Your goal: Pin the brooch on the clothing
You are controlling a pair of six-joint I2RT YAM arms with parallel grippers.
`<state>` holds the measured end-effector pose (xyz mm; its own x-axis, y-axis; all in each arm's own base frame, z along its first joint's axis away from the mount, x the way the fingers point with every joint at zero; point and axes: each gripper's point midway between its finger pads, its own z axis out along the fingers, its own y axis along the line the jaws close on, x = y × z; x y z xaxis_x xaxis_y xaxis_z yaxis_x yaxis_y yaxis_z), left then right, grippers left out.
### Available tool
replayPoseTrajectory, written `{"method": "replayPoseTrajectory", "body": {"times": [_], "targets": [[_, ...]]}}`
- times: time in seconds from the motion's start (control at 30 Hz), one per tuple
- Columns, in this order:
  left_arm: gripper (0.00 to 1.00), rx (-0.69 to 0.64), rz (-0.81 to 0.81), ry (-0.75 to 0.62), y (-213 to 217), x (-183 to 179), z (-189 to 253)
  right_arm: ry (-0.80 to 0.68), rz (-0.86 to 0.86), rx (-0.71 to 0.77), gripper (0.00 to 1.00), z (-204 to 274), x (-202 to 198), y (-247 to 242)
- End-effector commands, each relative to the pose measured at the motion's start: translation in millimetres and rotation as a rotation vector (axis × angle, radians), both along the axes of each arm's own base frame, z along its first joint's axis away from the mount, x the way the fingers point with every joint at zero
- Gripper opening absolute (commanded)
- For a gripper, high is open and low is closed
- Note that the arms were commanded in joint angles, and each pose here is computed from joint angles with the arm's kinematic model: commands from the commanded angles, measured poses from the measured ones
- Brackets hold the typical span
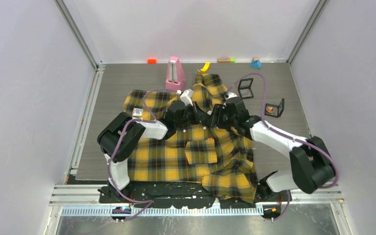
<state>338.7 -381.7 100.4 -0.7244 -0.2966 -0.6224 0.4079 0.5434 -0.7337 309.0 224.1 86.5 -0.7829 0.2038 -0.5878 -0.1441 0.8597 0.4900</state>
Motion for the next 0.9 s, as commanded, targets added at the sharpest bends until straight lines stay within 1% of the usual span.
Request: {"method": "replayPoseTrajectory", "body": {"times": [0.0, 0.13, 0.2, 0.33, 0.43, 0.47, 0.5, 0.6, 0.73, 0.87], "targets": [[0.00, -0.130, -0.060, -0.095, -3, -6, 51, -0.085, -0.016, 0.035, 0.60, 41, -8, -9], [0.00, -0.136, -0.105, -0.094, -2, -13, 54, -0.156, -0.051, 0.060, 0.71, 67, -15, -28], [0.00, -0.149, -0.145, -0.093, -2, -19, 57, -0.196, -0.059, 0.070, 0.73, 75, -18, -38], [0.00, -0.204, -0.256, -0.091, 1, -36, 67, -0.296, -0.008, 0.118, 0.73, 91, -30, -44], [0.00, -0.243, -0.337, -0.090, 9, -49, 71, -0.374, 0.066, 0.203, 0.73, 100, -42, -33], [0.00, -0.258, -0.350, -0.099, 13, -50, 74, -0.419, 0.077, 0.233, 0.73, 110, -44, -31], [0.00, -0.270, -0.360, -0.099, 17, -52, 75, -0.412, 0.090, 0.241, 0.73, 104, -49, -30], [0.00, -0.297, -0.407, -0.098, 25, -59, 78, -0.455, 0.104, 0.281, 0.73, 109, -53, -29], [0.00, -0.303, -0.468, -0.109, 28, -69, 81, -0.443, 0.140, 0.291, 0.73, 103, -58, -24], [0.00, -0.301, -0.472, -0.118, 30, -71, 81, -0.412, 0.158, 0.279, 0.73, 95, -53, -19]]}}
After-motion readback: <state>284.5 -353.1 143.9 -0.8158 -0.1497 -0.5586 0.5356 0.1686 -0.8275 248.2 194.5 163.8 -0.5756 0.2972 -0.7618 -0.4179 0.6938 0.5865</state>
